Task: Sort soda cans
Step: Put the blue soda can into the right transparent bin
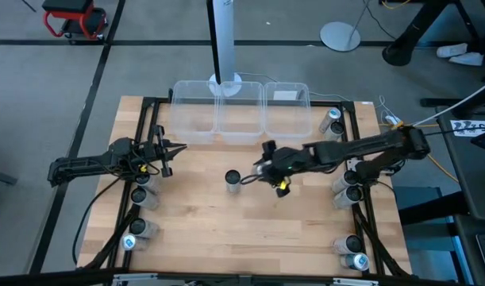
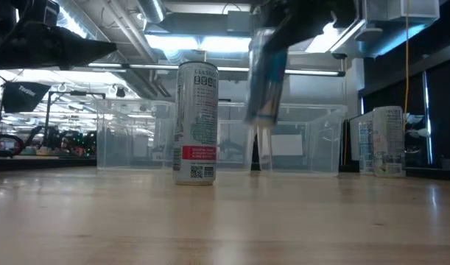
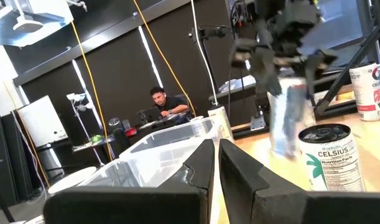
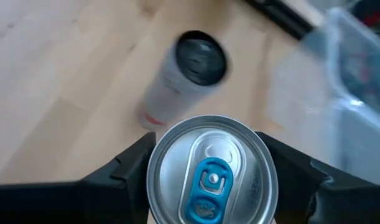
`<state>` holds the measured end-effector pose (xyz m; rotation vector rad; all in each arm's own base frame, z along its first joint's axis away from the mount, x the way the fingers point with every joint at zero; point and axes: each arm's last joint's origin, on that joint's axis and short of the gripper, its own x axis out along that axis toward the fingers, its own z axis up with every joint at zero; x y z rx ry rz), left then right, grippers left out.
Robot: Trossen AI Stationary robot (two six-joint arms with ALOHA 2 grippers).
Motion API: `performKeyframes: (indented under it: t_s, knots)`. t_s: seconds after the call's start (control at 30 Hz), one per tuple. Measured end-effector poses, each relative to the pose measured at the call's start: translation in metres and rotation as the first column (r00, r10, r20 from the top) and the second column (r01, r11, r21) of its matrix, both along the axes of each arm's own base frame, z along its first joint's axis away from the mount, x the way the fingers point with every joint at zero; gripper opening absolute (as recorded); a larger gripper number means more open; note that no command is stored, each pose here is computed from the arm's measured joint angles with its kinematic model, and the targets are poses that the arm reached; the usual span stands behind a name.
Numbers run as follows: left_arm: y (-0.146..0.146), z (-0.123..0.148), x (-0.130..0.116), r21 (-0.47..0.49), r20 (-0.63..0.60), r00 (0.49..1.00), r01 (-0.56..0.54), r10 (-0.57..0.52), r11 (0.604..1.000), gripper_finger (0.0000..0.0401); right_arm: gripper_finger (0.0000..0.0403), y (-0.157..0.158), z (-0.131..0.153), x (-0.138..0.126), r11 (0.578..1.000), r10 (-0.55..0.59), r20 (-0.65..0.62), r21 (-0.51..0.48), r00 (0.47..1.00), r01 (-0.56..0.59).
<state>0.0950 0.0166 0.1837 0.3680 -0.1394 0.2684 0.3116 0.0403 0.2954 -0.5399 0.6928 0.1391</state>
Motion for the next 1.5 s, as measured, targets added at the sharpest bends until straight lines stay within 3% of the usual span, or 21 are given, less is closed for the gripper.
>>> performKeyframes:
  t_s: [0.33, 0.6, 1.2, 1.5]
  knots:
    - [0.0, 0.0, 0.0, 0.004, 0.002, 1.0, -0.001, 0.001, 1.0, 0.0017, 0.0229, -0.034, 0.052, -0.053, 0.982, -0.147, 0.122, -0.102, 0.982, 0.16]
    - [0.0, 0.0, 0.0, 0.004, 0.002, 1.0, -0.001, 0.001, 1.0, 0.0017, 0.0229, -0.079, 0.067, -0.075, 0.937, -0.265, 0.161, -0.188, 0.951, 0.293]
    - [0.0, 0.0, 0.0, 0.004, -0.002, 1.0, -0.001, 0.001, 1.0, 0.0017, 0.0229, -0.178, 0.058, -0.103, 0.844, -0.474, 0.083, -0.241, 0.876, 0.48]
    - [0.0, 0.0, 0.0, 0.012, -0.005, 1.0, -0.002, 0.002, 1.0, 0.0017, 0.0229, -0.223, 0.019, -0.087, 0.86, -0.487, -0.055, -0.205, 0.872, 0.468]
